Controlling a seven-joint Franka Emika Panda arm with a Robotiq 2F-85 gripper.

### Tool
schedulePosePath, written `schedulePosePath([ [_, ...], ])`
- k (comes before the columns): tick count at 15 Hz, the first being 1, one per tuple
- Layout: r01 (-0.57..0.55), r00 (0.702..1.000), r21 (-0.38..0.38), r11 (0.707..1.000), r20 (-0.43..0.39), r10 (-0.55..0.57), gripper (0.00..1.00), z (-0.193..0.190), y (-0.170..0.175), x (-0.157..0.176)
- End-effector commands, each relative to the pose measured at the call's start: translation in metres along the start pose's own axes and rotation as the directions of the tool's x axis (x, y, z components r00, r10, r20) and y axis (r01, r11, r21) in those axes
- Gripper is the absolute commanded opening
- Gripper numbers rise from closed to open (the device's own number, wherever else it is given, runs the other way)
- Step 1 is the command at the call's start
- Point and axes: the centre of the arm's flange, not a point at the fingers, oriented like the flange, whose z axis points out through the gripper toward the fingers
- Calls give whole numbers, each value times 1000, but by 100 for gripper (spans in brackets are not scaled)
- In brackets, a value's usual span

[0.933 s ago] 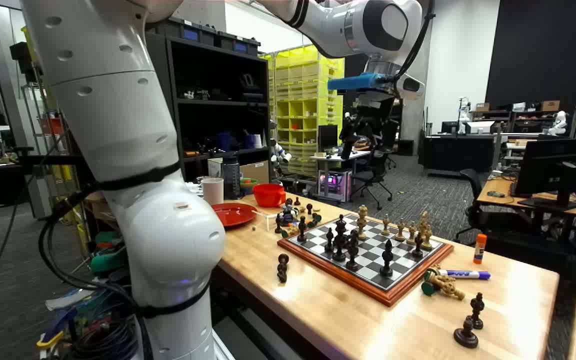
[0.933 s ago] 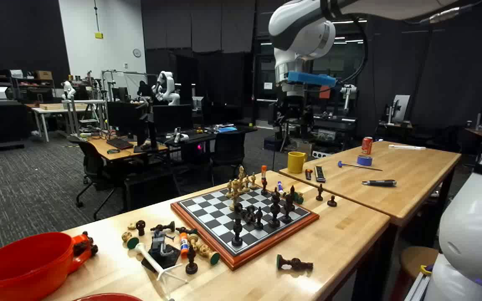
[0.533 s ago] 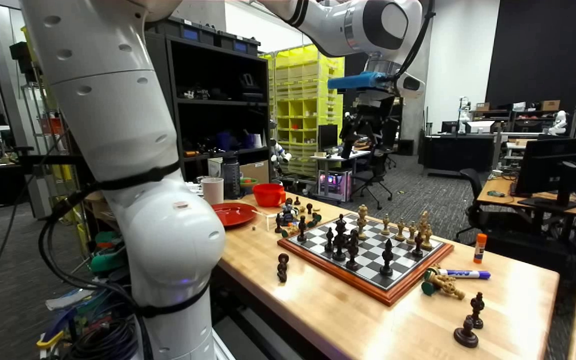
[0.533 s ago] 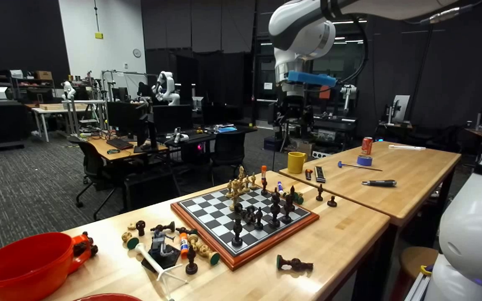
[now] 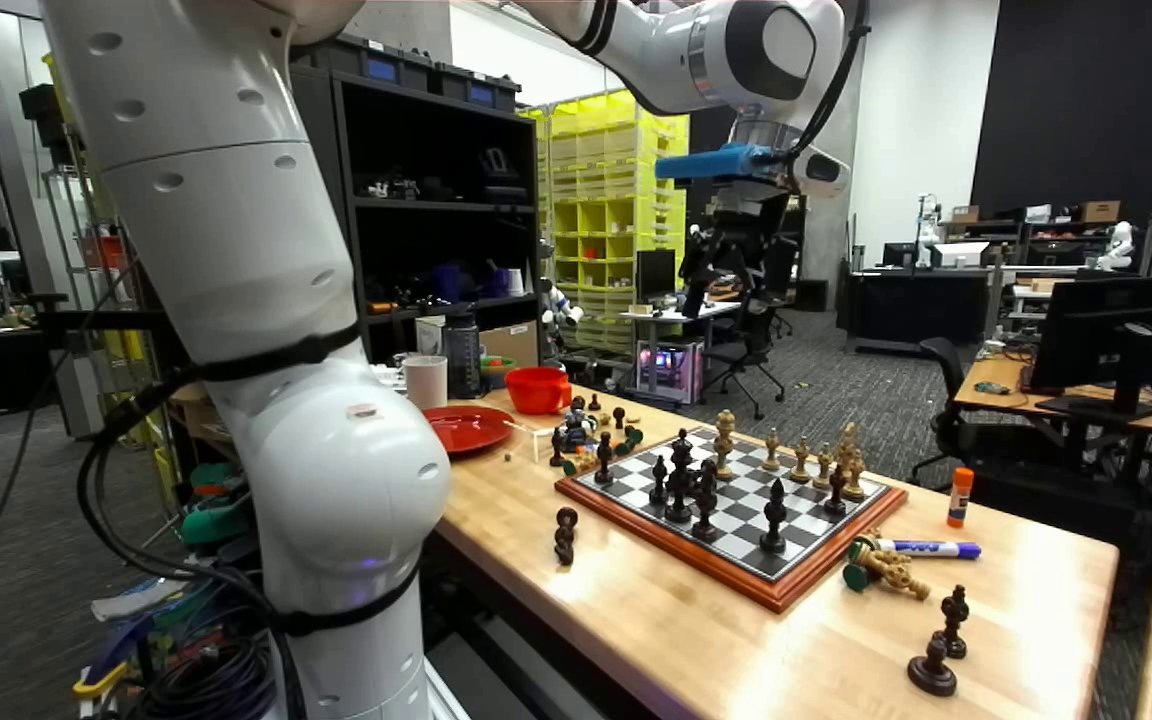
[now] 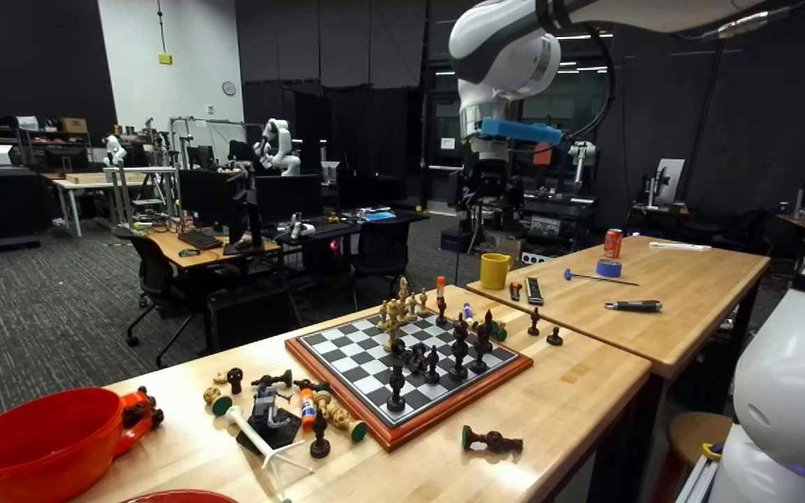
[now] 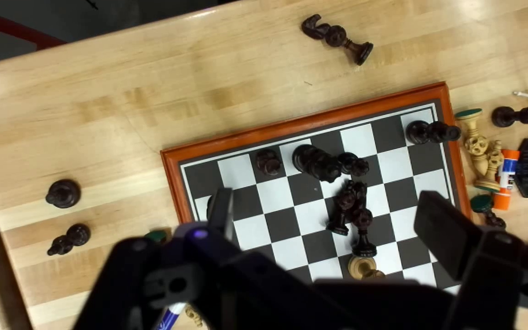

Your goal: Move one brown chess piece on the left side of the board backwards.

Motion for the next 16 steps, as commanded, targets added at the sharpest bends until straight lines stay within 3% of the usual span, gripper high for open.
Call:
schedulePosePath([
  [1, 4, 1000, -4, 1000, 4, -4, 100, 2, -7, 4],
  [8, 64, 997, -34, 997, 44, -62, 100, 23, -40, 15],
  [16, 102, 995, -65, 993, -15, -103, 100, 50, -100, 62],
])
